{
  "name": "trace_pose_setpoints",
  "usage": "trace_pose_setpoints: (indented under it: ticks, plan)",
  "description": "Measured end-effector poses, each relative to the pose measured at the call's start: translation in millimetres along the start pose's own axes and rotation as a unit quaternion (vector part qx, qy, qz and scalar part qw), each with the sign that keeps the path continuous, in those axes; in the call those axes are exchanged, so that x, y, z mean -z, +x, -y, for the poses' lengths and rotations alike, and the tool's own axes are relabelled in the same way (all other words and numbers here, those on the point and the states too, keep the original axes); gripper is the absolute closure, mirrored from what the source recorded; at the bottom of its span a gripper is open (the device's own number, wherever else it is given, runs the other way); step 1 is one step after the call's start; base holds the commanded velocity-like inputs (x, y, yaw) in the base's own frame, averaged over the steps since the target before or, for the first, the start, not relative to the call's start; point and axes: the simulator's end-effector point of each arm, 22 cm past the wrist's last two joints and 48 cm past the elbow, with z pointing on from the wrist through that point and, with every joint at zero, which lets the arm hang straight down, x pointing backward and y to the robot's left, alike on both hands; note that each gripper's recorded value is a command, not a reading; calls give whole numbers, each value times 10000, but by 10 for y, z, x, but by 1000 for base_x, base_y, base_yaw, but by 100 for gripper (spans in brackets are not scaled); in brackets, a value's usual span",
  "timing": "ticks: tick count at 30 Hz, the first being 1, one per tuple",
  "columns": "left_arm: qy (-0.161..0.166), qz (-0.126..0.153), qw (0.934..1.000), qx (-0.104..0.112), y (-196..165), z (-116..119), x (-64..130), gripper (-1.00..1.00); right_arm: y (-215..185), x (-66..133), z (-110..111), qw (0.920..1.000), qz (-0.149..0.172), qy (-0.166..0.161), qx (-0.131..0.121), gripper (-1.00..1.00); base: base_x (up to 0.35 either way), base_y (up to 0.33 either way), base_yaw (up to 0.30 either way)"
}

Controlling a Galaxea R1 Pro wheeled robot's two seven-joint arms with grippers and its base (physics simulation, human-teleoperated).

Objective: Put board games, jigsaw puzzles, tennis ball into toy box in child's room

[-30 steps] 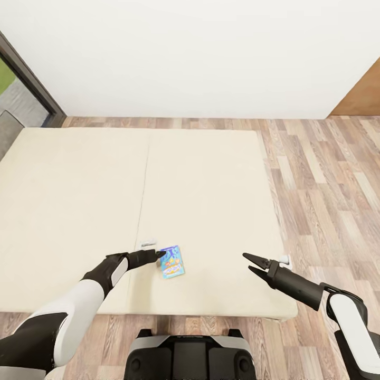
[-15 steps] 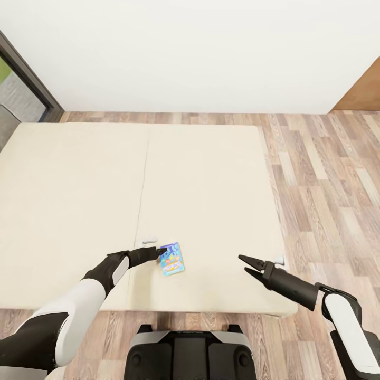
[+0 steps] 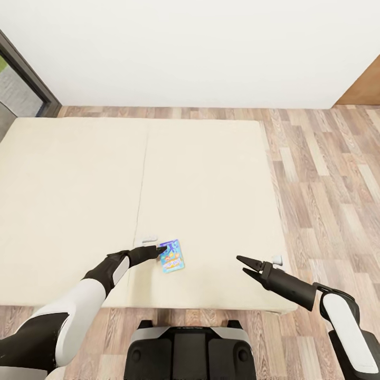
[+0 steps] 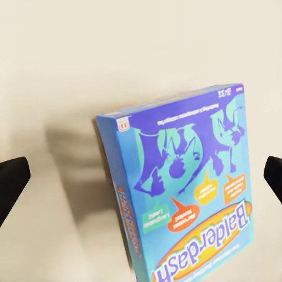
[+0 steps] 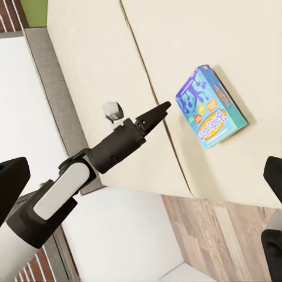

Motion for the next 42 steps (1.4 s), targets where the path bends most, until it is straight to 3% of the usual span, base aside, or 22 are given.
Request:
trace_pose_setpoints:
  ticks: [22,42]
  plan:
    - [-12,-90,9999,46,152,-102,-99,-100,34,-36,168,9999,-45,86,-139,-100,0,0,0]
    - [-3,-111,9999,60,181,-97,-120,-100,46,-56,180,9998,-45,84,-146,-100,0,0,0]
